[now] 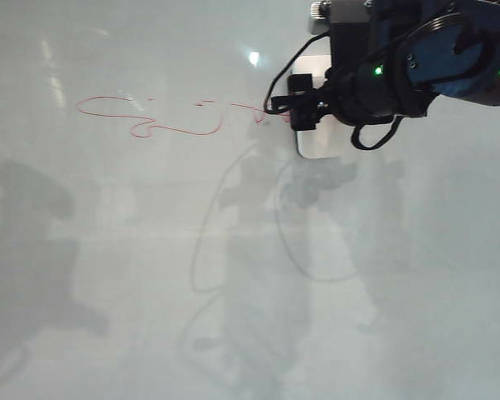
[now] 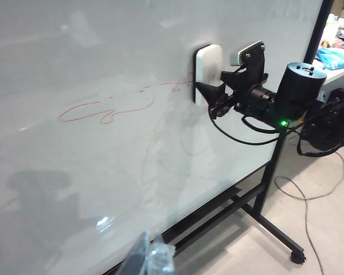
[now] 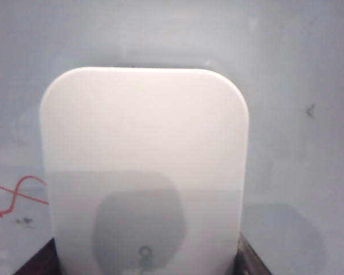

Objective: Grab the whiteboard eraser that is attached to the surface of the whiteboard and use it to clean the writing on the whiteboard.

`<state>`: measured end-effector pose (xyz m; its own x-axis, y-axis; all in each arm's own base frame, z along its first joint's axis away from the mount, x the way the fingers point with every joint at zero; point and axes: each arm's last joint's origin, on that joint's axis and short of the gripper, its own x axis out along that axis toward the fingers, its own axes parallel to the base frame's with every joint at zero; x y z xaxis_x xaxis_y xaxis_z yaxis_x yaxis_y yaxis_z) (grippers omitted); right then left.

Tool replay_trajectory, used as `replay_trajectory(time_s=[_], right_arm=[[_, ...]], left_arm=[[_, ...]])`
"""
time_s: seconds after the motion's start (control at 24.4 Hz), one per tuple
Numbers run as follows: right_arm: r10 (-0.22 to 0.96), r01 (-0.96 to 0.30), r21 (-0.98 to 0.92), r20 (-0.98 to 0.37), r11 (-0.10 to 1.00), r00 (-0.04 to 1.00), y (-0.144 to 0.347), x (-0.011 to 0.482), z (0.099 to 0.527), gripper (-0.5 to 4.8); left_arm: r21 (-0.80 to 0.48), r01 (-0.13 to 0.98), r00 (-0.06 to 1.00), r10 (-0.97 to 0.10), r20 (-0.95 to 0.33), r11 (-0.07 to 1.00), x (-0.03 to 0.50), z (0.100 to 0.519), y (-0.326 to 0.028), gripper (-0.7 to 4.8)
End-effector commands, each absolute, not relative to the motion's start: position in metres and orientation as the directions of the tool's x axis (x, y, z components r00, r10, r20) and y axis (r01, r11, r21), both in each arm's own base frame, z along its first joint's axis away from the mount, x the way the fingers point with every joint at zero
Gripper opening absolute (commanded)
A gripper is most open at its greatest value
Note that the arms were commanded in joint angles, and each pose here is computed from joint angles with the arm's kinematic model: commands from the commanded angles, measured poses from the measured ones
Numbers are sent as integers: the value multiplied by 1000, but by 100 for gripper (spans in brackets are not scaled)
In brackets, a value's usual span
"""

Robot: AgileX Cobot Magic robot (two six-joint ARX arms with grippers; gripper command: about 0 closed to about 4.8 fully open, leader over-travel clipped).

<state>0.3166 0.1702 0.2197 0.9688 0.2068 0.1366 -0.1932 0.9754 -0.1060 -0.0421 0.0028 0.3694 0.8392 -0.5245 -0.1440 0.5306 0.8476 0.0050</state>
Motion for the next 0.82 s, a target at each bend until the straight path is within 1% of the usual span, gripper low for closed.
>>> replay_trajectory(time_s=[0.04,0.12,0.16,0.25,0.33,0.41,0.49,0.57,0.66,0.82], right_arm=[[318,-310,-71,175,948,932,182,314,229,148],[330,-322,-73,175,944,927,184,308,233,147],[322,-308,-98,185,946,929,185,302,240,147],[247,-224,-153,151,962,957,183,293,252,147],[217,-191,-185,138,964,966,184,285,258,147],[187,-160,-174,153,972,970,180,272,266,147],[154,-129,-159,158,979,975,177,251,268,147],[156,-132,-160,147,978,977,175,235,264,147],[161,-135,-186,135,973,978,174,231,259,147],[108,-86,-195,108,977,988,171,229,251,147]], left_arm=[[8,533,839,-527,-134,846,-42,371,3,-5],[8,568,816,-562,-135,823,-42,371,5,-5],[8,599,794,-593,-135,801,-42,371,6,-5],[8,634,767,-627,-135,773,-41,371,8,-5],[8,654,750,-647,-135,756,-41,371,9,-5],[8,675,732,-668,-134,738,-41,371,10,-5],[7,677,730,-670,-136,736,-41,371,10,-5],[7,675,732,-668,-136,738,-41,371,10,-5],[7,675,732,-668,-136,738,-41,371,10,-5],[7,674,732,-667,-138,738,-41,370,10,-5]])
